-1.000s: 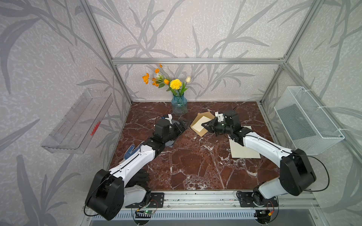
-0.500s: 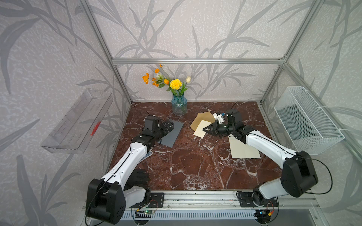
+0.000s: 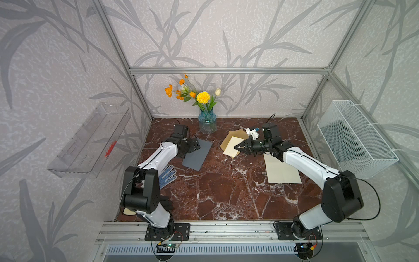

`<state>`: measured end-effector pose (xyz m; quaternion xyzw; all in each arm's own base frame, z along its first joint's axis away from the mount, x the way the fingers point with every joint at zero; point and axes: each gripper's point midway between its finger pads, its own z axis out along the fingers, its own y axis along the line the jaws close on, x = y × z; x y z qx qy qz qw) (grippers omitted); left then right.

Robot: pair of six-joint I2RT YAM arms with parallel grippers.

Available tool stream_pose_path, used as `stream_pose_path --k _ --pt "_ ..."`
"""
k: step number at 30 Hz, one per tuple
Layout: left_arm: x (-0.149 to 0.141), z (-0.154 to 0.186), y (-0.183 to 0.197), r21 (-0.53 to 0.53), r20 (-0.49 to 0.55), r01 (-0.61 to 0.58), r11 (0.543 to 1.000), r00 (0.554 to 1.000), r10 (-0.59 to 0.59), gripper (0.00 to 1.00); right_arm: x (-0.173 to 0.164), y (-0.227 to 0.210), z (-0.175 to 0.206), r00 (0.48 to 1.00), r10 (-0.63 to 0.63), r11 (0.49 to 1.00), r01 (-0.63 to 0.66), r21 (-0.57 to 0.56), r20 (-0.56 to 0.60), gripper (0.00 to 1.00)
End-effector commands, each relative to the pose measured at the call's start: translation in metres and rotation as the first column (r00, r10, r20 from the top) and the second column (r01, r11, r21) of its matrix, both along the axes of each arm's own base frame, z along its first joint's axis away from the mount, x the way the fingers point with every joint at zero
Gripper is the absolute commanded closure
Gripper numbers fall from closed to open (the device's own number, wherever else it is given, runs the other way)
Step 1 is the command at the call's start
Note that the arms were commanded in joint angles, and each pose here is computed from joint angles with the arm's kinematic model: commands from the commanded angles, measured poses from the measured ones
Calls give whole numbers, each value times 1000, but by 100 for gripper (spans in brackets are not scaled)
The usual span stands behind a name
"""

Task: Fold the letter paper in half and place it into the envelope
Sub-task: Pick up the envelope from the center of the board.

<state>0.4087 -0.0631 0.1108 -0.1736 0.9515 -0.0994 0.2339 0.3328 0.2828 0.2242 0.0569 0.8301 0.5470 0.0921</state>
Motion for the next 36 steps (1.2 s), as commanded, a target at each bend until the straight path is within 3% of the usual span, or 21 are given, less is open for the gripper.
stream_pose_path --k 1,4,20,29,36 --pt "-4 -11 17 117 -103 67 991 993 -55 1 7 -2 8 1000 -2 1000 1 30 31 100" --pt "6 -20 27 148 -129 57 987 991 -38 5 10 -6 8 999 -16 999 15 37 29 100" --pt "27 -76 27 28 -246 112 993 964 -102 45 20 -18 13 999 -44 997 43 57 25 100" --pt "30 -86 26 -14 -263 103 995 959 -103 100 19 -20 20 999 -33 998 31 53 37 100" --pt "33 -45 17 -52 -192 128 990 972 -135 100 21 -16 25 998 -6 999 3 47 58 100"
